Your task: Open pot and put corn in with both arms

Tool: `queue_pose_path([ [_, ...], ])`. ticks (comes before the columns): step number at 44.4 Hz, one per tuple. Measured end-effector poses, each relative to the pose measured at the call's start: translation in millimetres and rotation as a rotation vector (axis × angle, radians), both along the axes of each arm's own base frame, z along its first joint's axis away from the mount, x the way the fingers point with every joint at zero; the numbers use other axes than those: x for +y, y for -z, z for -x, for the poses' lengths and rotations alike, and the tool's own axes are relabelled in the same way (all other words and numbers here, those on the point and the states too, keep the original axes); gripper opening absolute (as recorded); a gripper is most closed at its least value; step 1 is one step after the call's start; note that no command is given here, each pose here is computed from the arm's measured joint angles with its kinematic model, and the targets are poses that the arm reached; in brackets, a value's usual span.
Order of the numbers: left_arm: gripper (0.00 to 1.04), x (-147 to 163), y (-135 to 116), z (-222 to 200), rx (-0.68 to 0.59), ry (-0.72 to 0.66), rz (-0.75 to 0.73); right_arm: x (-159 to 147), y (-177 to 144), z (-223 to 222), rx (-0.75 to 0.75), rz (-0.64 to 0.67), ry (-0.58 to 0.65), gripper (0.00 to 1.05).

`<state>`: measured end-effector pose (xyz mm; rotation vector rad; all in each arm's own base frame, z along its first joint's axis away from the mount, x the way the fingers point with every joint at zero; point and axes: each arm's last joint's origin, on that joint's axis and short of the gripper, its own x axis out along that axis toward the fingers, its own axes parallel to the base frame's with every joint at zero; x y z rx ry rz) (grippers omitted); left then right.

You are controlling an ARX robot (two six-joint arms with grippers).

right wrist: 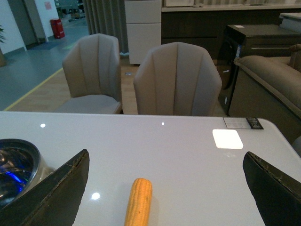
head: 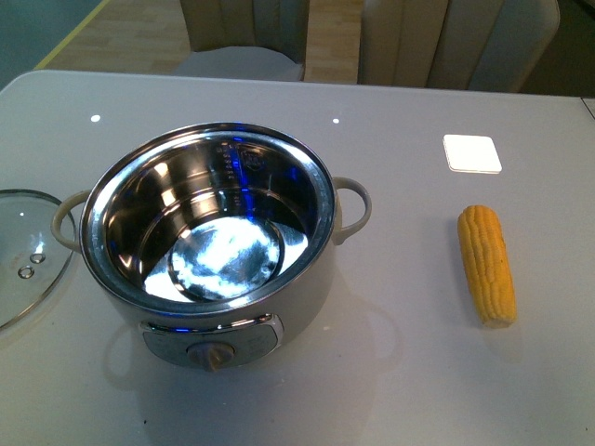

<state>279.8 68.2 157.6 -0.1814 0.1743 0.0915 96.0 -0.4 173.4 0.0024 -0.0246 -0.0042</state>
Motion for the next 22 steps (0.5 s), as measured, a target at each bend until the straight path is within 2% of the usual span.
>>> queue_pose_path([
  [7, 0.98, -17, -10, 55, 0.067, 0.012, 0.040, 0, 0, 0, 0.000, 0.000, 0.000, 0.96],
  [9, 0.95, -20, -11, 63, 0.041, 0.029, 0.025, 0, 0, 0, 0.000, 0.000, 0.000, 0.96],
  [11, 0.86, -26, -14, 75, -0.060, 0.061, -0.048, 0, 0, 0, 0.000, 0.000, 0.000, 0.96],
  [13, 0.79, -31, -17, 86, -0.109, 0.075, -0.092, 0, 0, 0, 0.000, 0.000, 0.000, 0.96],
  [16, 0.63, -41, -17, 109, -0.133, 0.087, -0.134, 0, 0, 0, 0.000, 0.000, 0.000, 0.96],
  [22, 0.38, -50, -7, 134, -0.163, 0.086, -0.161, 0, 0, 0, 0.000, 0.000, 0.000, 0.96],
])
